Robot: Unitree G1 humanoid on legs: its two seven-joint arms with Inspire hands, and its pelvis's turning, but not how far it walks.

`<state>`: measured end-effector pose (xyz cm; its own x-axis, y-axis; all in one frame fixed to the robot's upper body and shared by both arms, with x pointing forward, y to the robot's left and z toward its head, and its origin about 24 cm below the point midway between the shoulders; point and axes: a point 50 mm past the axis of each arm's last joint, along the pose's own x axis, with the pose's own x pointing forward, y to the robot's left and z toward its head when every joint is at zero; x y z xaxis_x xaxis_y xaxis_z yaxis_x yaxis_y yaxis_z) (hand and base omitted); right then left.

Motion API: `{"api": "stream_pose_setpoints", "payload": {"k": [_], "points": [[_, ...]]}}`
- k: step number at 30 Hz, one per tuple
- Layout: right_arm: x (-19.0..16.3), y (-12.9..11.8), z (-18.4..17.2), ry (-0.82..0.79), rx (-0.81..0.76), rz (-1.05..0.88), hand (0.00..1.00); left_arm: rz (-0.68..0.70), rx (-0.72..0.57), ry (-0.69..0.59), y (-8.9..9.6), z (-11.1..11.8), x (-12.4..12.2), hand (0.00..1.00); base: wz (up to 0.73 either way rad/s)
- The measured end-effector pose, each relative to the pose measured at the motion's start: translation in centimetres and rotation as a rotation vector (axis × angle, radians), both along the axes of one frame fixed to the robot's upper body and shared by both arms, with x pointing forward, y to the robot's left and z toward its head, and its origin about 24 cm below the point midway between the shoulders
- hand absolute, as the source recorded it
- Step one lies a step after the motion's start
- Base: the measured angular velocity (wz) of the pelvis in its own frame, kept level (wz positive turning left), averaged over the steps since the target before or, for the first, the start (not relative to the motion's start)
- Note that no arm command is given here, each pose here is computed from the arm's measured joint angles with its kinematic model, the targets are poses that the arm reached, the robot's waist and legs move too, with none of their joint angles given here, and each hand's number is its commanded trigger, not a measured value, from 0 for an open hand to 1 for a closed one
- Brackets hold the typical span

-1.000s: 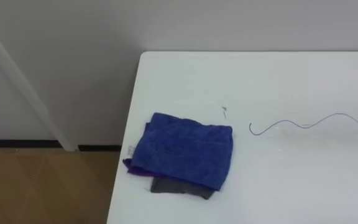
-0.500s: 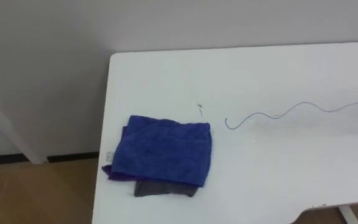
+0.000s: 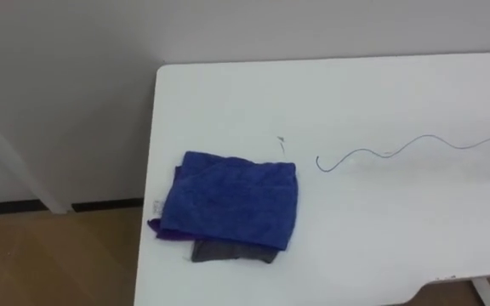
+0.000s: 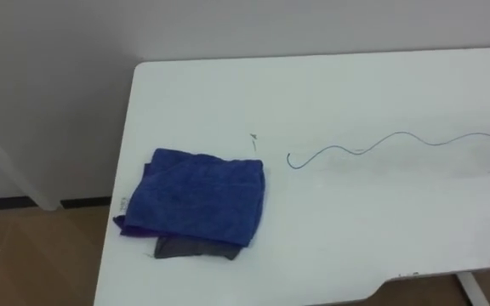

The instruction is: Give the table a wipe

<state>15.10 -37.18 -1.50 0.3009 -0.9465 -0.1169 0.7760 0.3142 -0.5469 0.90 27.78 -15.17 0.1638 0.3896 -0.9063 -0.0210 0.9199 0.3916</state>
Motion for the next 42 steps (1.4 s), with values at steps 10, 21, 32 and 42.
{"api": "stream_pose_setpoints", "payload": {"k": [10, 21, 32, 42], "points": [[5.7, 7.2, 6.4, -0.092, -0.470, 0.486, 0.00, -0.065, -0.016, -0.010, -0.7, -0.2, 0.7, 0.00, 0.05], [8.5, 14.7, 7.7, -0.089, -0.668, 0.928, 0.00, -0.164, -0.046, -0.014, -1.8, -0.5, 1.5, 0.00, 0.12], [8.5, 21.0, 6.6, 0.011, -0.775, 1.292, 0.00, -0.243, -0.078, -0.007, -2.7, -0.7, 2.0, 0.00, 0.10], [7.4, 24.6, 5.0, 0.099, -0.790, 1.500, 0.00, -0.274, -0.105, -0.010, -3.2, -0.8, 2.2, 0.00, 0.02]]}}
